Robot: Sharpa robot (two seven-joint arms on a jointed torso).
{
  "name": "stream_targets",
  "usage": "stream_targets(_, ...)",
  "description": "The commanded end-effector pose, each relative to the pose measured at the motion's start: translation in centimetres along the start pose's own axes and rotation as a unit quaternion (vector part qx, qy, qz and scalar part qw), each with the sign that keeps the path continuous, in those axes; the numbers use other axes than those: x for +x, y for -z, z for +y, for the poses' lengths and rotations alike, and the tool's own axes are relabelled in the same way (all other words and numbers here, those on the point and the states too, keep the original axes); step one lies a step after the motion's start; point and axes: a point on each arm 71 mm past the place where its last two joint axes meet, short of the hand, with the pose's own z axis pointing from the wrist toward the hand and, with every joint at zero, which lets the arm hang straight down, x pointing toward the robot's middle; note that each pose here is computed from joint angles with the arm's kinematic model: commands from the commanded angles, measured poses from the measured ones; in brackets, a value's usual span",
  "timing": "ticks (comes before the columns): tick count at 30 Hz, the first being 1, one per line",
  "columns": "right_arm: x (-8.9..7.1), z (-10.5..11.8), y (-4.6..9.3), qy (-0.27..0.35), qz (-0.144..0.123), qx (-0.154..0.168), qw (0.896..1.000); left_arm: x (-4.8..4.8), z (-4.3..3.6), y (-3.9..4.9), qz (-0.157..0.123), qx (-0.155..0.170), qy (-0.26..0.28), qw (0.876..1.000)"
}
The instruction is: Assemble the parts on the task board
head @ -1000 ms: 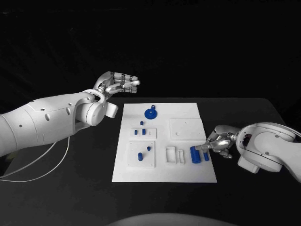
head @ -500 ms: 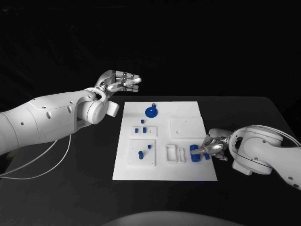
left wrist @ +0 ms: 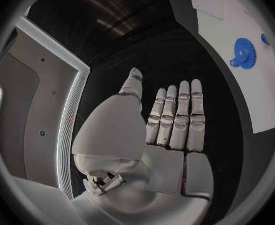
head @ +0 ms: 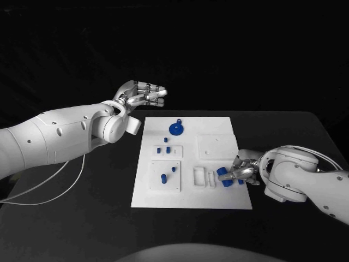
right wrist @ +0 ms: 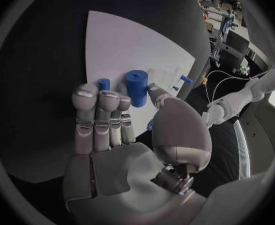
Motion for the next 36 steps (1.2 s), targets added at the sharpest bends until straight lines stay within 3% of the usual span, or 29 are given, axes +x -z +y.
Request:
stream_targets(1, 0.6, 0.0, -0.4, 0.021, 0.001, 0.006, 1.0, 0.39, -0.05, -0.02, 0.015, 0.002, 0.01, 1.0)
stream_targets(14, 1.4, 0.7, -1.0, 0.034, 0.011, 0.004, 0.999, 0.49, 0.01, 0.0, 0.022, -0.002, 0.012, 1.0)
stream_targets(22, 1.5, 0.8, -1.0, 0.031, 0.002, 0.003, 1.0, 0.45, 0.07, 0.02, 0.023, -0.006, 0.008, 1.0)
stream_targets(36, 0.0, 1.5, 0.2, -0.085, -0.011, -0.016, 0.996, 0.23, 0.16, 0.02, 0.018, -0.01, 0.001, 1.0)
